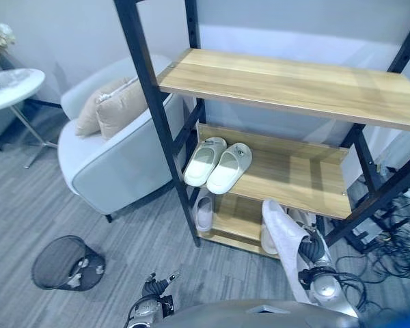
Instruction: Arrange the slippers neatly on the shoe rack.
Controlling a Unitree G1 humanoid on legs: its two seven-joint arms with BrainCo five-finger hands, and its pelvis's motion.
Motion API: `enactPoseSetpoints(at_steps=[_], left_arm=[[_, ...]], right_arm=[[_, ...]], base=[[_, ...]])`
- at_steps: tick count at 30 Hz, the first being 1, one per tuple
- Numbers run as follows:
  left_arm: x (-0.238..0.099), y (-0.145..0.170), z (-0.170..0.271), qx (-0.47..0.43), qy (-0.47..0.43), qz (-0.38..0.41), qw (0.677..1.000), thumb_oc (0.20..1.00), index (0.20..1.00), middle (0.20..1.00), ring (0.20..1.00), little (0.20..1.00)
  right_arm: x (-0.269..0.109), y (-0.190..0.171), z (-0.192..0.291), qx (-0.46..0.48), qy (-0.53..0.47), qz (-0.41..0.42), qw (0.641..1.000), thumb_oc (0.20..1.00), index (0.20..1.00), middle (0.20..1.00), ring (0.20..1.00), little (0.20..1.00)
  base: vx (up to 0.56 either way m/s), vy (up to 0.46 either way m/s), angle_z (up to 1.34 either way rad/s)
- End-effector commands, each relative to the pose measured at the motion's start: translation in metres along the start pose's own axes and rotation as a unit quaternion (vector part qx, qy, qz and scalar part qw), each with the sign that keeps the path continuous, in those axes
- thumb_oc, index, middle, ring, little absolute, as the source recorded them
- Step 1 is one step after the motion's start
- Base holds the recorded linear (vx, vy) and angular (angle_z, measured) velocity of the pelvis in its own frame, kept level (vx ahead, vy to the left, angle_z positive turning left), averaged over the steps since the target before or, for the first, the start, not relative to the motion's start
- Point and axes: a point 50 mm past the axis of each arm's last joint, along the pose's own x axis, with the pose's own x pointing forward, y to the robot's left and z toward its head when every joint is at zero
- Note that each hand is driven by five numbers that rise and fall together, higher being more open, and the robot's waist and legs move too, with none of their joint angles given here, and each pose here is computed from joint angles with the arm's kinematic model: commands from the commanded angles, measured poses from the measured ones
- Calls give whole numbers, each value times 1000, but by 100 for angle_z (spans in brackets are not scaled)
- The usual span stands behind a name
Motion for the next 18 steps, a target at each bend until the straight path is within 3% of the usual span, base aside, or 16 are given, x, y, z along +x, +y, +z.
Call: enactPoseSetpoints(at_steps=[1, 5, 12, 14, 16, 18], left_arm=[[-1, 1, 5, -18, -28, 11, 999, 1000, 1000, 1000, 1000, 1000], [-2, -11, 62, -82, -146, 23, 986, 1000, 1000, 1000, 1000, 1000], [2, -3, 99, -115, -195, 73, 971, 1000, 1000, 1000, 1000, 1000], [-1, 3, 139, -174, -256, 101, 946, 1000, 1000, 1000, 1000, 1000], [-1, 6, 148, -205, -265, 104, 936, 1000, 1000, 1000, 1000, 1000], [-6, 25, 196, -300, -309, 91, 898, 1000, 1000, 1000, 1000, 1000]], right_arm=[[9, -21, 24, 57, -55, -49, 996, 200, 200, 200, 200, 200], [15, -39, 29, 49, -84, -75, 992, 200, 200, 200, 200, 200], [17, -42, 28, 72, -95, -94, 988, 200, 200, 200, 200, 200], [30, -56, 45, 61, -139, -110, 982, 200, 200, 200, 200, 200], [33, -61, 50, 71, -147, -112, 980, 200, 200, 200, 200, 200], [47, -87, 101, 75, -232, -94, 965, 200, 200, 200, 200, 200]], base=[[-351, -220, 57], [-362, -51, 113], [-117, 125, 9], [-410, 167, 24], [-275, 103, -4], [-244, 103, -46]])
